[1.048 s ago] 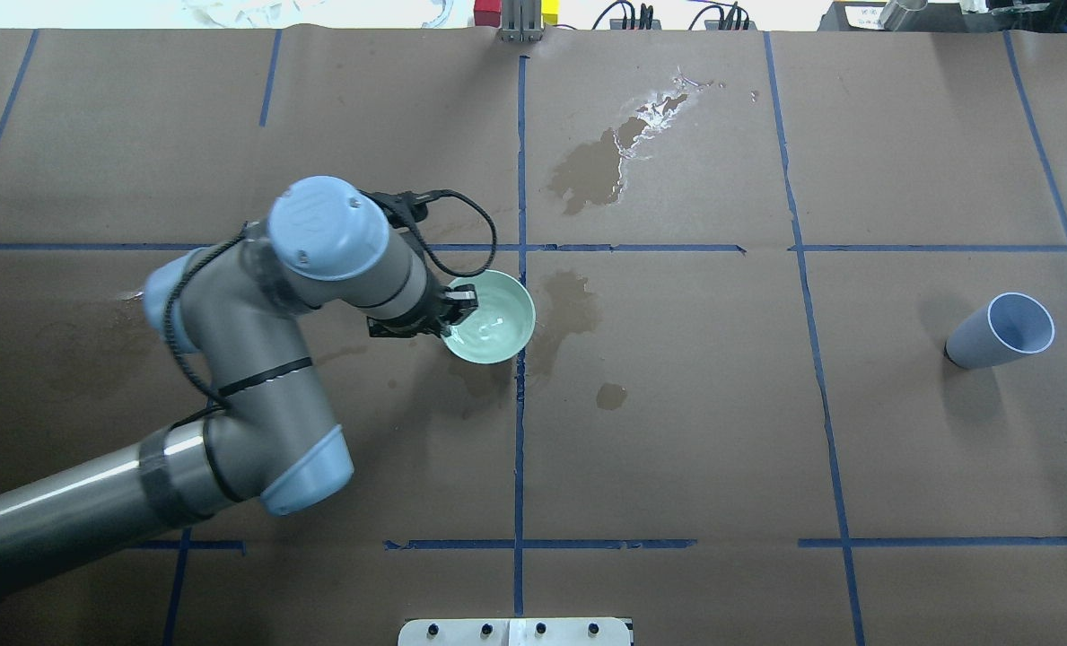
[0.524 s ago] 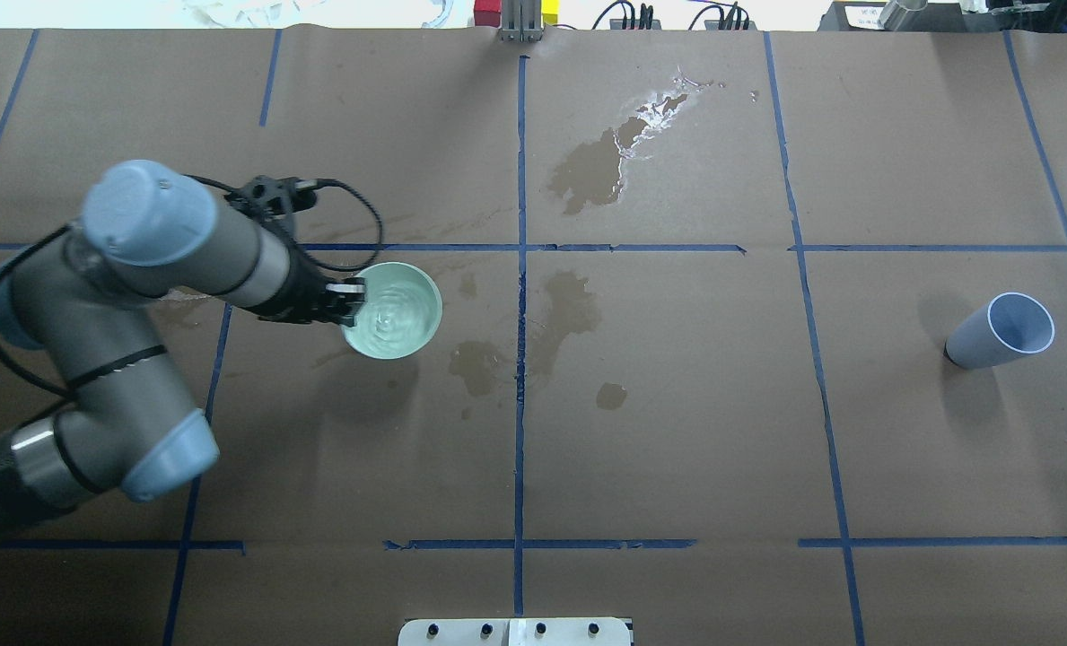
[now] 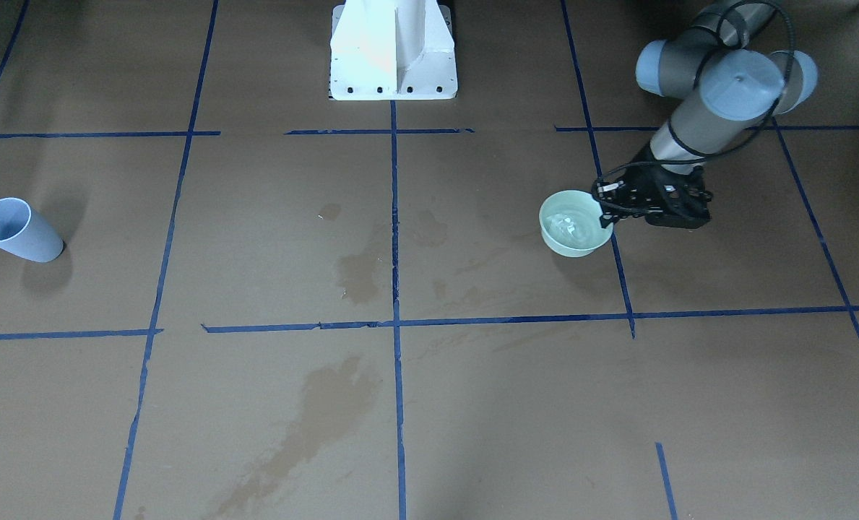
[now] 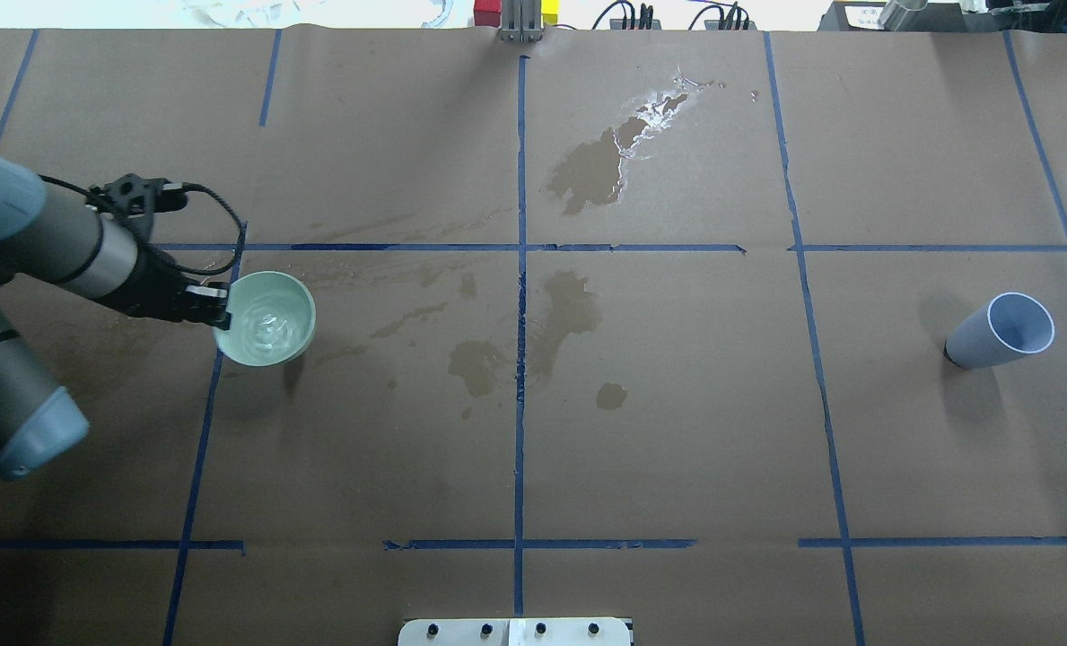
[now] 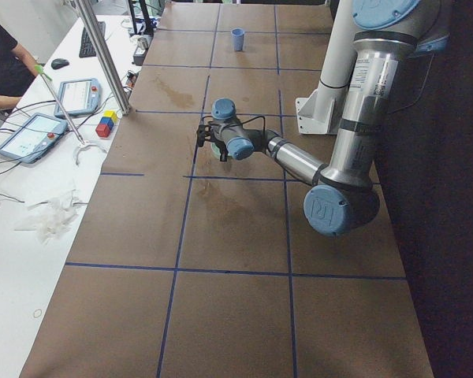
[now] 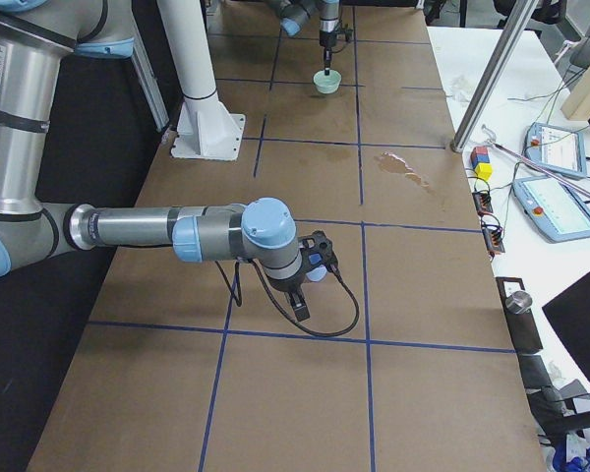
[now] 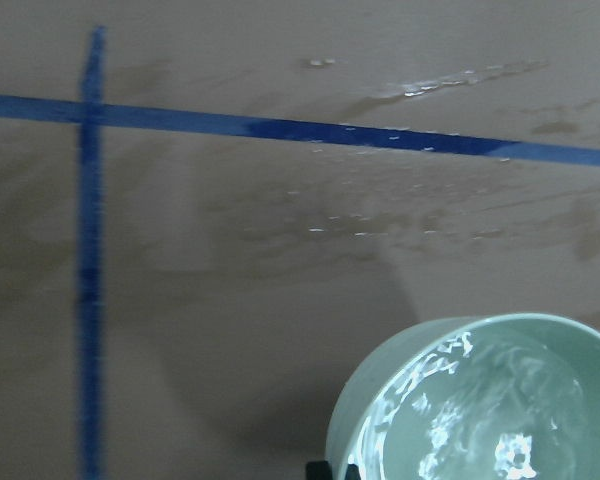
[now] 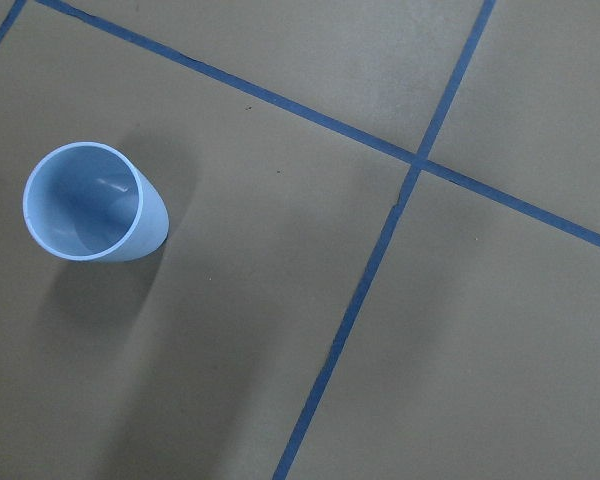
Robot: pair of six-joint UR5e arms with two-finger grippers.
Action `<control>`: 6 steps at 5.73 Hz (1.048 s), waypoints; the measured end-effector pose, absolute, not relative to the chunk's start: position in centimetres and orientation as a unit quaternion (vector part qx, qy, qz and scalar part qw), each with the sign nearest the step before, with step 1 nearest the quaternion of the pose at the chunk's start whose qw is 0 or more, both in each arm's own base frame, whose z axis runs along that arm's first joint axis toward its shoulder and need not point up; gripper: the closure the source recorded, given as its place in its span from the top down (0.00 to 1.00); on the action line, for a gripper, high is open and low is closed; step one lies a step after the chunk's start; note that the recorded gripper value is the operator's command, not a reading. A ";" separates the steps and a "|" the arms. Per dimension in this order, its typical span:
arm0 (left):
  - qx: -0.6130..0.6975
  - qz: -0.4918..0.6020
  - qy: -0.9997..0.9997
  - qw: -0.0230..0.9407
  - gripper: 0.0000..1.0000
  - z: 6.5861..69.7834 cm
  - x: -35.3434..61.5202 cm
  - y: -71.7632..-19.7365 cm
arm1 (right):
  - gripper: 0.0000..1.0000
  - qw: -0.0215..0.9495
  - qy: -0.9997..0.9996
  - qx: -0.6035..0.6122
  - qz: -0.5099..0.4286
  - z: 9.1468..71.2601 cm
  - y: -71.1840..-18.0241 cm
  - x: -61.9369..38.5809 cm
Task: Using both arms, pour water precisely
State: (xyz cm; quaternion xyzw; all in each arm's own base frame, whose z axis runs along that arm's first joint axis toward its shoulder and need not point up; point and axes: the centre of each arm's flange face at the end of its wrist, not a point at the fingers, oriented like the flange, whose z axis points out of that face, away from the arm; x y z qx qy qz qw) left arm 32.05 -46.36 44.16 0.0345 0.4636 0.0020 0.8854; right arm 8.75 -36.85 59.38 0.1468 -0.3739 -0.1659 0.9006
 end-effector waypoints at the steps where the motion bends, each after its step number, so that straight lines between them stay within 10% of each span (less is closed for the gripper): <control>1: 0.034 0.018 0.455 0.890 0.00 47.5 28.5 -46.5 | 1.00 0.901 -0.374 0.147 -0.166 59.3 -36.8 8.7; 6: 0.023 0.067 0.449 0.891 0.00 61.2 19.0 -46.3 | 1.00 0.900 -0.374 0.148 -0.166 59.2 -36.8 8.7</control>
